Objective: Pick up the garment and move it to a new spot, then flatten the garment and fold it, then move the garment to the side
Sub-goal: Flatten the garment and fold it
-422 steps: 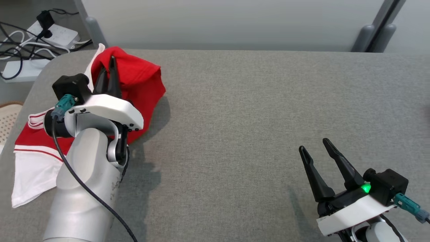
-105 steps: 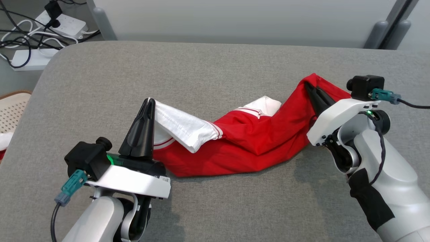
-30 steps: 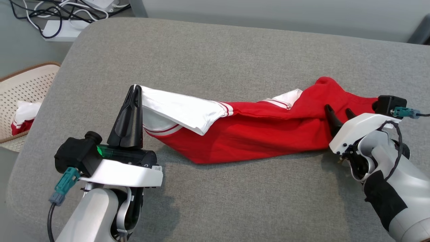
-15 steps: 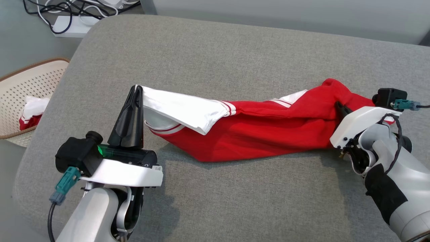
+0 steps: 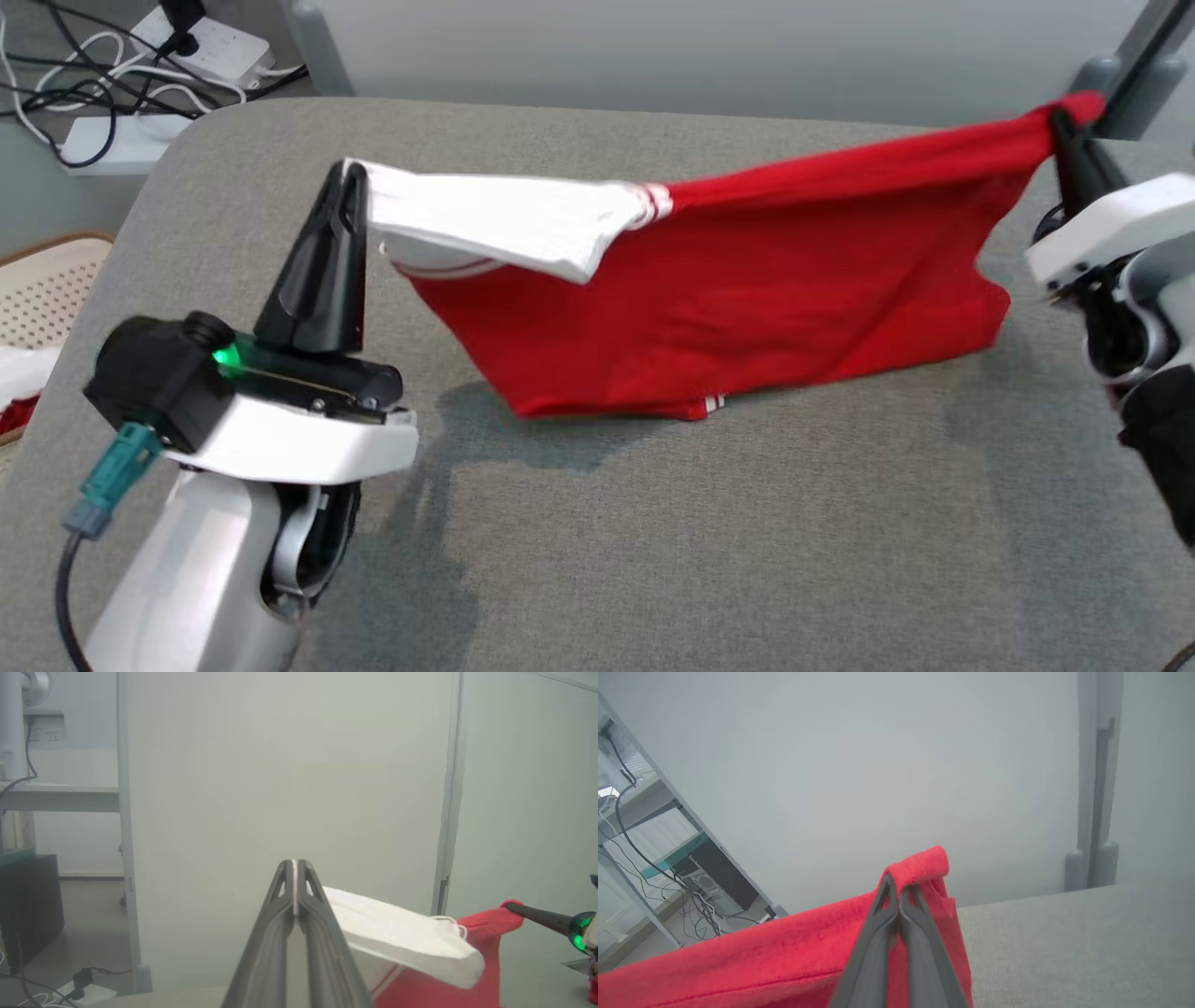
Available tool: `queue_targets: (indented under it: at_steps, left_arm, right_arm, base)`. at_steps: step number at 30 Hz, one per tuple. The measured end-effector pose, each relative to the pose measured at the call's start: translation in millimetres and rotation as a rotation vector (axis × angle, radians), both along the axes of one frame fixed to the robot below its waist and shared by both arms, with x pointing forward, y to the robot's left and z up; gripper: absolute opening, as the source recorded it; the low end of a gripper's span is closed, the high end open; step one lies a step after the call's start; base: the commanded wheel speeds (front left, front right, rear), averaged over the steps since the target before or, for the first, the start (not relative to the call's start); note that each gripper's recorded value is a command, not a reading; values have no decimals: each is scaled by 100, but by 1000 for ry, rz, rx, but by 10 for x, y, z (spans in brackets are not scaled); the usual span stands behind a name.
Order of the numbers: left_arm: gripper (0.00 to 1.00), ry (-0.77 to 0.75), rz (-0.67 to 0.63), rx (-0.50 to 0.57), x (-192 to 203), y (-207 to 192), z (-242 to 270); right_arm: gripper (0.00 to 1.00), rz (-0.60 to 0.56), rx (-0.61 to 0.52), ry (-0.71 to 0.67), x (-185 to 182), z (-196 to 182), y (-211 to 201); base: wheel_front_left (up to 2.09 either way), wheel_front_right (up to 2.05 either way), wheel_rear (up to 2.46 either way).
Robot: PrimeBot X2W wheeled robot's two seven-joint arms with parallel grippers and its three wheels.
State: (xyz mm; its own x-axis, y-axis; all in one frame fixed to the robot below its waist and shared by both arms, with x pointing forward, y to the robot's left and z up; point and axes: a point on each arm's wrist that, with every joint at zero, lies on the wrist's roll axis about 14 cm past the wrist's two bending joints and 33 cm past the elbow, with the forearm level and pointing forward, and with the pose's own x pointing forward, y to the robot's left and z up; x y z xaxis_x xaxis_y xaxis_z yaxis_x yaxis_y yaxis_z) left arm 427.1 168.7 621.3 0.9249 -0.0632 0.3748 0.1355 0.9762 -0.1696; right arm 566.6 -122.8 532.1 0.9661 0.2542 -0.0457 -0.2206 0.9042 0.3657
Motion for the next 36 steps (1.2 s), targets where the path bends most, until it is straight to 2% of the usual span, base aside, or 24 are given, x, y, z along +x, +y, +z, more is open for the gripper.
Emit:
queue_targets:
  at_steps: [4,10,19,26,28,30,34,36]
  left_arm:
    - [0,-123,-66,48,30,-101,485]
    - [0,-304,-166,105,-87,-332,1257]
    - [0,-508,-244,137,-454,-587,2061]
    - [0,-662,-307,151,-906,-720,2585]
    - [0,-645,-321,147,-913,-738,2635]
    - [0,-585,-338,148,-803,-775,2567]
    - [0,-359,-351,114,-255,-789,2125]
    - [0,-245,-313,145,104,-722,1798]
  right_arm:
    - [0,-53,-7,-208,8,786,-367]
    - [0,-83,-5,-468,-317,1783,-614]
    - [0,-85,-92,-564,-940,2409,-885]
    - [0,-168,-133,-707,-1607,3062,-1344]
    - [0,-200,-154,-705,-1721,3116,-1445]
    - [0,-211,-156,-634,-1694,2974,-1468]
    - [0,-156,-118,-369,-1291,2233,-1214]
    - [0,-138,-148,-231,-1049,1812,-1098]
  base:
    - [0,0,0]
    - [0,0,0]
    - [0,0,0]
    - [0,0,0]
    - [0,0,0]
    - [0,0,0]
    - [0,0,0]
    - [0,0,0]
